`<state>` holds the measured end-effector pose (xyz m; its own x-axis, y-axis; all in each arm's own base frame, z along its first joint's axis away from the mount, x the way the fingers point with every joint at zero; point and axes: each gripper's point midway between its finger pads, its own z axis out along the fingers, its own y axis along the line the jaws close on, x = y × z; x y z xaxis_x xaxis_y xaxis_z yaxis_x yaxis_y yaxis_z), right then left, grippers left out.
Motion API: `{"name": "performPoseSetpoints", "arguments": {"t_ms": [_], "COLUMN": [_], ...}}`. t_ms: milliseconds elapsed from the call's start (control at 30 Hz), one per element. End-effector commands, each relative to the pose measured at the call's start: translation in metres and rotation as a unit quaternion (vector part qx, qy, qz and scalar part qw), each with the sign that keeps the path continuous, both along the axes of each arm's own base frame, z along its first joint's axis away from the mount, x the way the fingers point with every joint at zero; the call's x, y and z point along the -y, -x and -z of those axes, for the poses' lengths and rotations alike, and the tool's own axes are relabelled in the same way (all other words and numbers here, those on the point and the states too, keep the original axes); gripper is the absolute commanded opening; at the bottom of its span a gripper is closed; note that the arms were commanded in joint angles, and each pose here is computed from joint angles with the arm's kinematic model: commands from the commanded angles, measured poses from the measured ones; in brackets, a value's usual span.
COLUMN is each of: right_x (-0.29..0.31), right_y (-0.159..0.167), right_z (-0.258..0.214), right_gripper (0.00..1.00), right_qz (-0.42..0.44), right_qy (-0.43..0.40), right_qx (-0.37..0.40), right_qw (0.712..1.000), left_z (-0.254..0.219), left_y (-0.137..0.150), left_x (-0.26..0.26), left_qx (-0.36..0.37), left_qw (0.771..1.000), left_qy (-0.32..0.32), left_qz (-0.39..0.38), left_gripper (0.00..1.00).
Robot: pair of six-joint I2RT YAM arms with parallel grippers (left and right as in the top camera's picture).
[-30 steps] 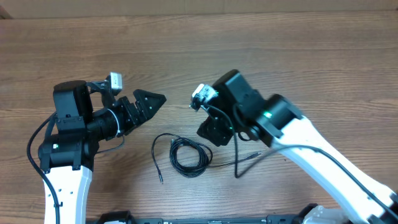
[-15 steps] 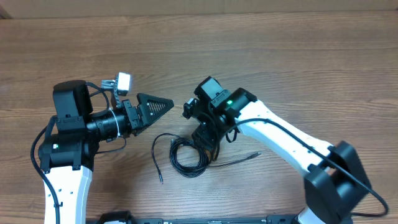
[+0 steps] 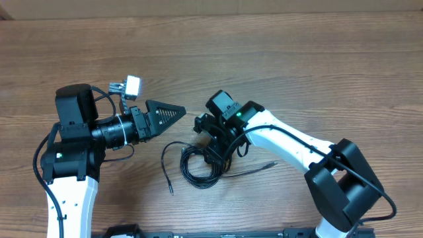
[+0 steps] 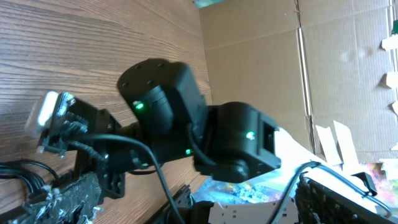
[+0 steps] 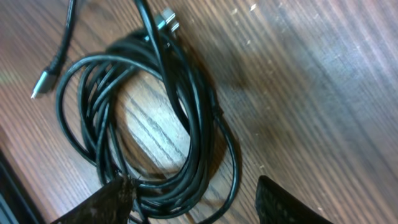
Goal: Untangle cables
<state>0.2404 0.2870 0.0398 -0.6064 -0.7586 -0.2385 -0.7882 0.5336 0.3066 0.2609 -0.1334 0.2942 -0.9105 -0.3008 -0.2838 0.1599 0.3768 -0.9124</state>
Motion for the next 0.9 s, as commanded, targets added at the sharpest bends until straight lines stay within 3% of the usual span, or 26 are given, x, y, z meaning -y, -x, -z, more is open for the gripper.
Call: {"name": "performPoseSetpoints", "arguments": {"t_ms": [0,400,567,833,867], "right_x": [0.002,-0.007,-0.010,-0.020,-0.020], "right_y": [0.008,-0.002,0.000,0.018,0.019], "right_z": [0.013,0.025,0.025,0.036,0.037], "right_gripper": [0.62,0.55,0.47,0.48,0.43], "right_qz": [0.000,0.069,0.066,0.049,0.049], "right_qy": [-0.003,-0.027,-0.028,-0.029,-0.025], "right_qx": [-0.013,-0.009,-0.009,-0.003,0.000], "right_qw": [1.000,0.997,0.997,0.998,0.999], "left_z": [-0.011,-0.012,-0.012,-0.013,-0.014], "left_y": [0.002,0.003,0.003,0.004,0.004], "left_x": [0.002,0.002,0.003,0.003,0.003], "left_qx": [0.027,0.028,0.028,0.028,0.028], "left_qw": [0.999,0.999,0.999,0.999,0.999], "left_qy": [0.007,0.008,0.009,0.011,0.013], "left_qz": [0.016,0.017,0.018,0.020,0.023], "left_gripper": [1.00,1.00,1.00,1.00,1.00]}}
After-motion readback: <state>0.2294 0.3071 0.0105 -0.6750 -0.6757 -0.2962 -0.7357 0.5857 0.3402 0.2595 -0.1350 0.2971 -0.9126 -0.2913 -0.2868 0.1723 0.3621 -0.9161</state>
